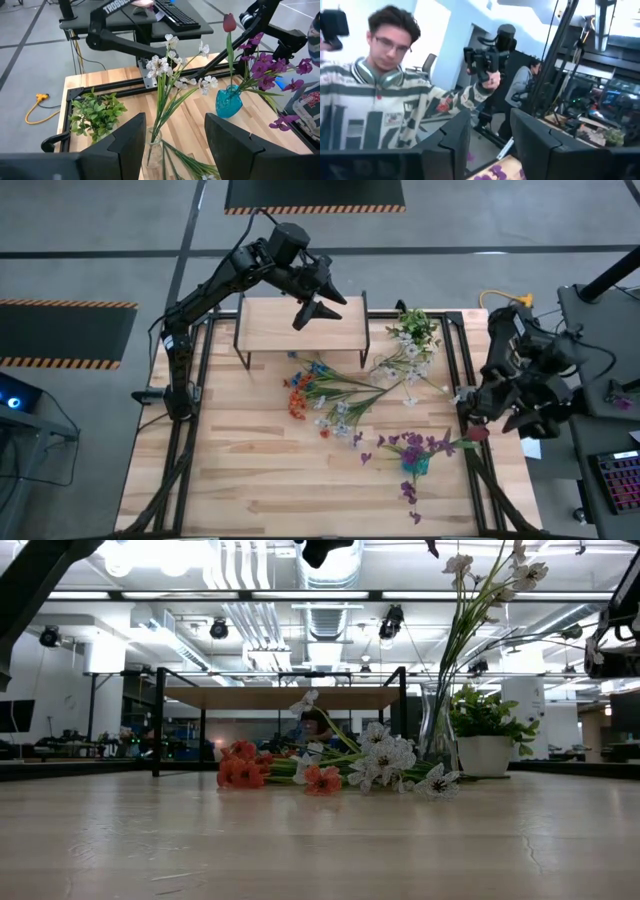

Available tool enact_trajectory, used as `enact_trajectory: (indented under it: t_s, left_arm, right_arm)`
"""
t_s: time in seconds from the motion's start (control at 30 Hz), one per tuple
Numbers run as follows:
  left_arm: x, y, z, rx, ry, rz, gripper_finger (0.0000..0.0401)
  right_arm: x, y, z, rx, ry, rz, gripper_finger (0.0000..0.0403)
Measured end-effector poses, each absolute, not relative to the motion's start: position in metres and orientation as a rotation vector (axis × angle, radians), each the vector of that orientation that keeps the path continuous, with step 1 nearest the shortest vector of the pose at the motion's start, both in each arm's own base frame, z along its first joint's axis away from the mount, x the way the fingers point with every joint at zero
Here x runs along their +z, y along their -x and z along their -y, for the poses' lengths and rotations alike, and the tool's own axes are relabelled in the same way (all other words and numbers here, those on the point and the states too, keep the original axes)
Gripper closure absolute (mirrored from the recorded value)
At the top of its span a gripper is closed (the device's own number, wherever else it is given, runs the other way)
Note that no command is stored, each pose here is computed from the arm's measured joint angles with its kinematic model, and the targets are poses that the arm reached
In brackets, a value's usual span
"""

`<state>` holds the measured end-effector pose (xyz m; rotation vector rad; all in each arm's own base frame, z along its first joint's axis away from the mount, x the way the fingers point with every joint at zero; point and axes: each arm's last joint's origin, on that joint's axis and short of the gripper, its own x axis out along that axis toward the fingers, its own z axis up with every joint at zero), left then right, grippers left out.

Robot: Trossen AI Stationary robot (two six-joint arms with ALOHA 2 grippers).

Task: Pick and place flowers into a vace then onto a shelf
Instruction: Put the white flowers into the blue flower vase

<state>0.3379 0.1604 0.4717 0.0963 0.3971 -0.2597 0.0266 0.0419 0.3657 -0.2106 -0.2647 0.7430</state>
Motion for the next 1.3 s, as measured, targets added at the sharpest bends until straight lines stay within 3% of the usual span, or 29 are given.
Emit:
enact_trajectory:
  t_s: [0.47,0.83,1.0,1.3]
  left_arm:
    - [0.472,-0.338,-0.162,-0.198,-0.129,-0.412,0.0214]
    - [0.474,-0.339,-0.166,-0.131,-0.165,-0.400,0.0214]
    - [0.474,-0.339,-0.167,-0.129,-0.162,-0.404,0.0214]
    - [0.473,-0.338,-0.167,-0.130,-0.155,-0.415,0.0214]
  right_arm:
    - [0.281,-0.041,-0.081,0.815,0.259,0.434,0.0292]
    - [0.314,-0.059,-0.058,0.593,0.280,0.438,0.0292]
    - [0.327,-0.066,-0.044,0.330,0.264,0.459,0.0292]
    - [0.313,-0.075,-0.031,0.194,0.213,0.342,0.0293]
